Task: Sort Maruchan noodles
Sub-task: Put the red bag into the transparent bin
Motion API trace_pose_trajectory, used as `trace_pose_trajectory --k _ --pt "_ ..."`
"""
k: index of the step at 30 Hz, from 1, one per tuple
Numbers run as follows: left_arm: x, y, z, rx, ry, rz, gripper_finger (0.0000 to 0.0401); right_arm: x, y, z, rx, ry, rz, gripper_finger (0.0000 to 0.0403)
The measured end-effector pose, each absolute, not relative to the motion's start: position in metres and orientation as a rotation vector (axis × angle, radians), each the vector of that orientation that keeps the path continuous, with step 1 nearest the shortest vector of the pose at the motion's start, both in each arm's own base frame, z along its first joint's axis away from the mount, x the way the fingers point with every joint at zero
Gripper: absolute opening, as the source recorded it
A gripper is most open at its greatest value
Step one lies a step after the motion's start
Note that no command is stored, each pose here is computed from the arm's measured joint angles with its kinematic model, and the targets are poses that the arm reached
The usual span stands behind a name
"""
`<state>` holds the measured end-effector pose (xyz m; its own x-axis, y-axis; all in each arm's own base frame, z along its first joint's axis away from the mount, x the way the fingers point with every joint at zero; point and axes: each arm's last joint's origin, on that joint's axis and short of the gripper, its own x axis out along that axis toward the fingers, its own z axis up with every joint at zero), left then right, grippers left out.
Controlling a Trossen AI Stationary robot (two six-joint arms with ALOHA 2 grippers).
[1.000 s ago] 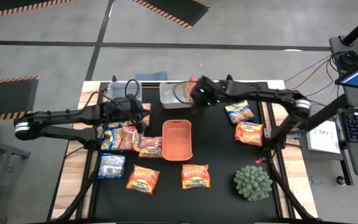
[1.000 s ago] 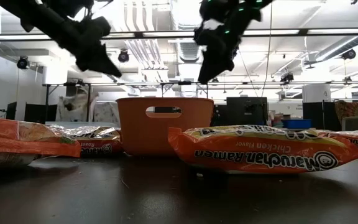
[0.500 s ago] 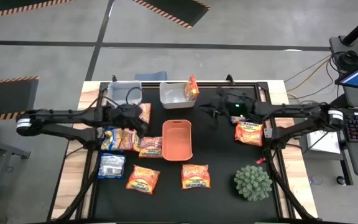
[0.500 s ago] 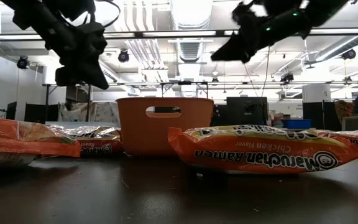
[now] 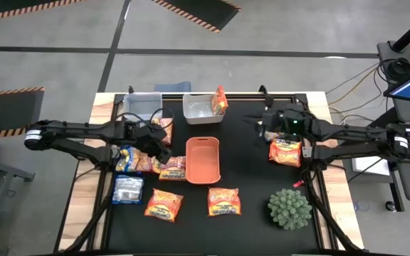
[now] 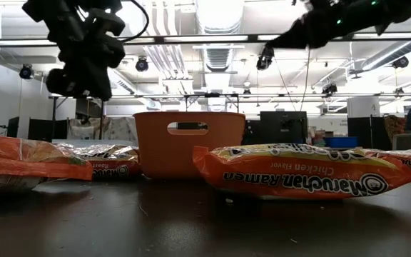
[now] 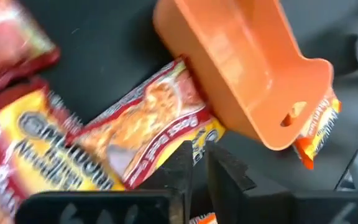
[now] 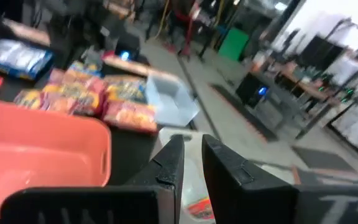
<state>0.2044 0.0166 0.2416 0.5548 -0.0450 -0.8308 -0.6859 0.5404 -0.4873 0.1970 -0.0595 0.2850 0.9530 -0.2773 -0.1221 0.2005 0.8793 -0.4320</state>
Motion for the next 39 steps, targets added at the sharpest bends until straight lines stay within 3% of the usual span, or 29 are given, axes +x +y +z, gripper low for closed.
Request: trace_pose_trajectory --k 14,21,28,39 --pt "0.193 0.018 0.238 -1.083 1.001 0.774 0.0165 0.153 -0.045 0.282 -0.488 0.062 -0.23 0.0048" --pt "0.198 0.018 0.224 -1.078 1.093 0.831 0.0223 0.148 -0.043 0.283 -0.485 0.056 -0.231 0.0048" --pt "0.193 0.022 0.214 -0.976 1.182 0.956 0.0234 0.152 -0.044 0.28 -0.489 0.078 -0.226 0.0047" --pt "0.191 0.025 0.206 -0.888 1.183 1.087 0.0211 0.152 -0.044 0.28 -0.489 0.077 -0.226 0.0047"
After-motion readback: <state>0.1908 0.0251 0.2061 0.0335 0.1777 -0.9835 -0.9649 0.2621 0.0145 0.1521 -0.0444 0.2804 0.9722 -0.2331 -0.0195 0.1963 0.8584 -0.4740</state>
